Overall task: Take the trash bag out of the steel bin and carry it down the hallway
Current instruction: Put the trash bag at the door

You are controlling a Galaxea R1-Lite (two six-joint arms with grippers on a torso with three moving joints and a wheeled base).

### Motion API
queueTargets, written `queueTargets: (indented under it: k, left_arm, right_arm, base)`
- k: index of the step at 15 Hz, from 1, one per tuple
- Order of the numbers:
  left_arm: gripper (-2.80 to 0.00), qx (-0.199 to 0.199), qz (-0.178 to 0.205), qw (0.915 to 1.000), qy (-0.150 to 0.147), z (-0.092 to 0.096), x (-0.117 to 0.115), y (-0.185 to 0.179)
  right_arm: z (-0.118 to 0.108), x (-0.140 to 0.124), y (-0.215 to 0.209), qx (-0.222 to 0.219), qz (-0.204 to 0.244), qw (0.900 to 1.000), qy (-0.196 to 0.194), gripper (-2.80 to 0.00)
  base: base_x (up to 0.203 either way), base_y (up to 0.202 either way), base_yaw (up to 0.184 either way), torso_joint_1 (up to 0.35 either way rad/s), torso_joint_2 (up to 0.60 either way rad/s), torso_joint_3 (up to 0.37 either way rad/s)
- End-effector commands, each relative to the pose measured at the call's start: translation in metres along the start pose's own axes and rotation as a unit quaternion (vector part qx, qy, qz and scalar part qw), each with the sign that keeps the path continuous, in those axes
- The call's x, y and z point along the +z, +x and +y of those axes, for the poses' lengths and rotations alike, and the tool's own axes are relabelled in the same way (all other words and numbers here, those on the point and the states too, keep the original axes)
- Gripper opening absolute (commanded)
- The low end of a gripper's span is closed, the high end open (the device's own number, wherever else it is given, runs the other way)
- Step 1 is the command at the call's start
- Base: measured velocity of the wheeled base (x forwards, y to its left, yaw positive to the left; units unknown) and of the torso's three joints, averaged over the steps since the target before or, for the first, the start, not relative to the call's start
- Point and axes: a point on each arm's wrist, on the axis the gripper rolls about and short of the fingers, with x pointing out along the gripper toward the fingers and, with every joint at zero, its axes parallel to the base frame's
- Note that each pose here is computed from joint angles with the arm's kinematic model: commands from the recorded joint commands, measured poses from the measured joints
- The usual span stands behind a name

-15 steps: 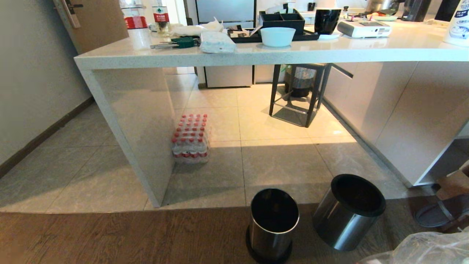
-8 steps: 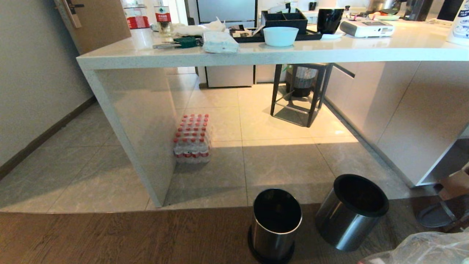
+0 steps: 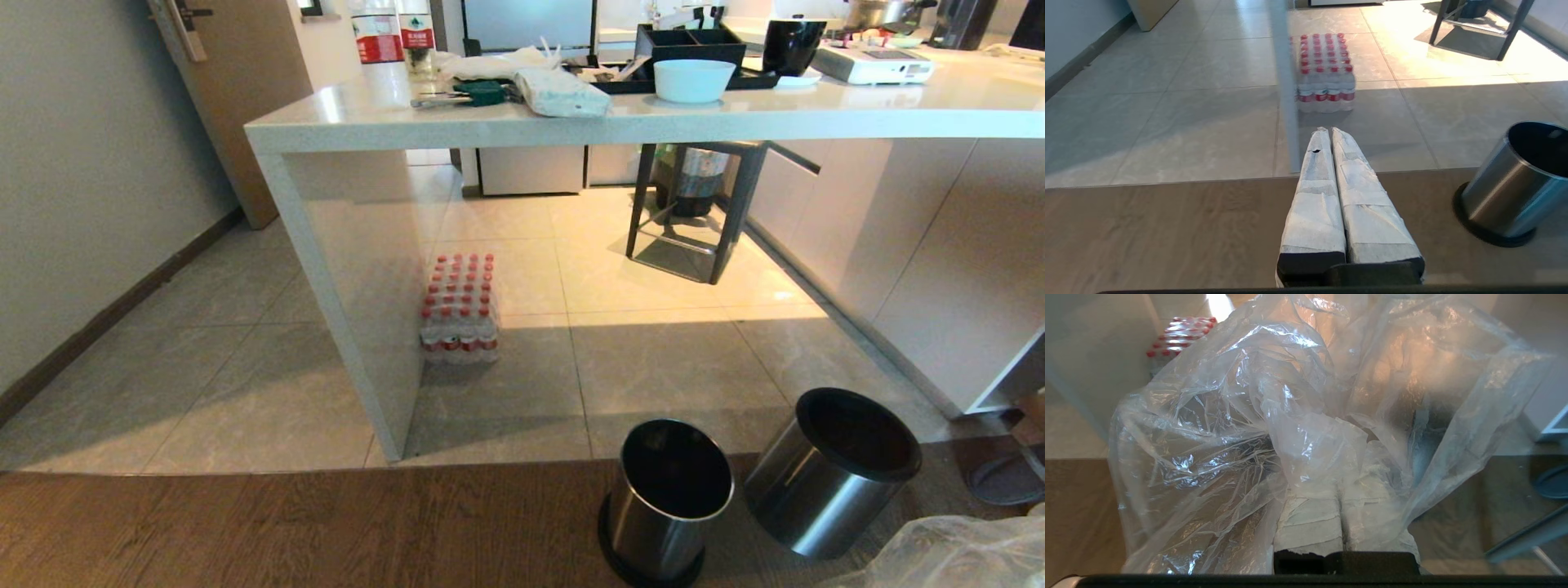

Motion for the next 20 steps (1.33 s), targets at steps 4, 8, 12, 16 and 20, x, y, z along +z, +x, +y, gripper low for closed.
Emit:
queueTargets:
  k: [4, 8, 12, 16, 20]
  left_arm:
    - [-2.80, 0.000, 0.000, 1.0000, 0.000, 0.0000, 0.0000, 0.0000]
    - [-2.80, 0.000, 0.000, 1.0000, 0.000, 0.0000, 0.0000, 0.0000]
    - [-2.80, 0.000, 0.000, 1.0000, 0.000, 0.0000, 0.0000, 0.0000]
    - [-2.80, 0.000, 0.000, 1.0000, 0.000, 0.0000, 0.0000, 0.0000]
    - [-2.80, 0.000, -0.001, 1.0000, 0.004, 0.0000, 0.0000, -0.0001]
  right_arm:
    - [0.0000, -0.0004, 0.0002, 0.000, 0.001, 1.000, 0.000, -2.80]
    - [0.0000, -0.0004, 0.0002, 0.000, 0.001, 1.000, 0.000, -2.80]
    - [0.0000, -0.0004, 0.0002, 0.000, 0.001, 1.000, 0.000, -2.80]
    - [0.0000, -0.0004, 0.0002, 0.000, 0.001, 1.000, 0.000, -2.80]
    - [0.0000, -0.0003, 0.0002, 0.000, 0.001, 1.000, 0.000, -2.80]
  base:
    - [0.000, 0.194, 0.003, 0.004, 0.00, 0.003]
    - [0.000, 0.193, 0.000, 0.003, 0.00, 0.003]
    - [0.000, 0.194, 0.002, 0.003, 0.00, 0.003]
    - [0.000, 0.192, 0.001, 0.001, 0.00, 0.002]
    - [0.000, 0.192, 0.001, 0.000, 0.00, 0.003]
